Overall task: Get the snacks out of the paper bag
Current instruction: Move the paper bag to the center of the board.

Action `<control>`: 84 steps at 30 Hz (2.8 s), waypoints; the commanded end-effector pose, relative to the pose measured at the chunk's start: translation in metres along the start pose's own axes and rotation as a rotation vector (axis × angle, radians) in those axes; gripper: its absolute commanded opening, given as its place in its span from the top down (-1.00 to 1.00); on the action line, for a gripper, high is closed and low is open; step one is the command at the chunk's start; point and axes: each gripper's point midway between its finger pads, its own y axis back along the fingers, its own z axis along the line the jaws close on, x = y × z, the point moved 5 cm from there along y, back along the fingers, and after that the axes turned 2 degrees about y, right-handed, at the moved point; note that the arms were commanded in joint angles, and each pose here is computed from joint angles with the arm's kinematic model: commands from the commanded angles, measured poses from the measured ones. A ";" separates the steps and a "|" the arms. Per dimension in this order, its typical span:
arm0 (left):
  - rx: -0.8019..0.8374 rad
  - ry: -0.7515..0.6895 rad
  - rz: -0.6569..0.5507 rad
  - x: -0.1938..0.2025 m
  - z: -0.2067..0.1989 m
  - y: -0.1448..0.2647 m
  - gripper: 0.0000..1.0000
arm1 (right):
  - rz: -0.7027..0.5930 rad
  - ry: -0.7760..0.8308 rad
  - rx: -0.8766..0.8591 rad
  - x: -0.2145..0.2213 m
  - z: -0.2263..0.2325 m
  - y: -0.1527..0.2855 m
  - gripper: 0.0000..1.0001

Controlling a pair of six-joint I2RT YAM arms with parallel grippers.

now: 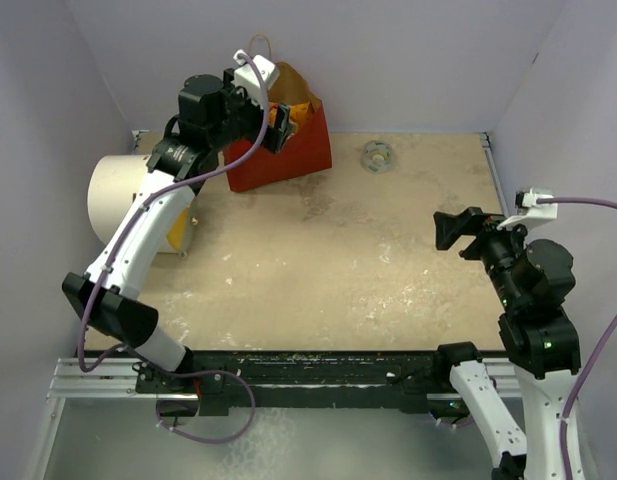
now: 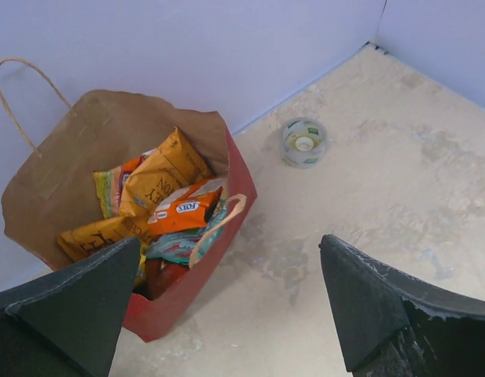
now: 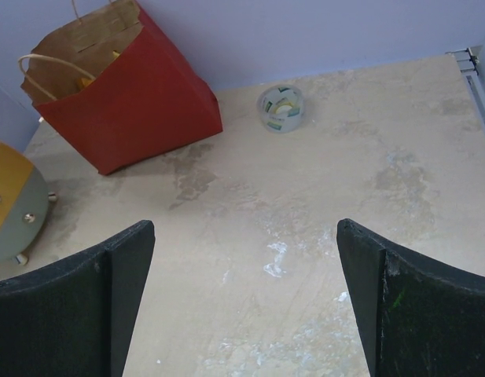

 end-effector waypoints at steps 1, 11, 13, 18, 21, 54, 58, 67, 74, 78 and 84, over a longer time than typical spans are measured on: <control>0.030 -0.165 -0.062 -0.015 0.013 -0.013 -0.98 | -0.051 0.024 -0.022 -0.018 0.005 0.012 -0.99; 0.016 -0.206 0.096 0.038 0.034 -0.073 -0.70 | -0.068 0.024 -0.015 -0.020 0.004 0.022 -0.99; 0.046 -0.191 0.086 0.035 0.030 -0.073 -0.38 | -0.058 0.016 -0.010 -0.016 0.003 0.021 -0.99; 0.068 -0.160 0.035 0.029 0.023 -0.065 0.33 | -0.042 -0.007 -0.021 -0.011 0.005 0.017 -1.00; 0.094 -0.149 0.024 0.023 0.018 -0.056 0.65 | -0.040 -0.007 -0.023 -0.011 0.005 0.016 -0.99; 0.654 0.385 0.092 0.042 -0.193 0.116 1.00 | 0.322 -0.265 -0.466 0.062 0.061 -0.053 -0.99; 0.730 0.404 0.073 0.035 -0.236 0.115 1.00 | 0.315 -0.333 -0.459 0.070 0.061 -0.057 -1.00; 0.677 0.288 0.096 0.027 -0.244 0.112 -0.27 | 0.336 -0.316 -0.308 0.072 0.045 -0.055 -0.99; 0.463 0.194 0.135 0.015 -0.180 0.118 -0.98 | 0.271 -0.305 -0.198 0.058 0.034 -0.042 -0.99; 0.291 0.190 0.164 0.010 -0.121 0.115 -0.98 | 0.260 -0.254 -0.250 0.047 0.040 -0.041 -0.99; -0.059 0.300 0.231 0.017 -0.023 0.093 -0.98 | 0.348 -0.265 -0.457 0.035 0.067 -0.026 -1.00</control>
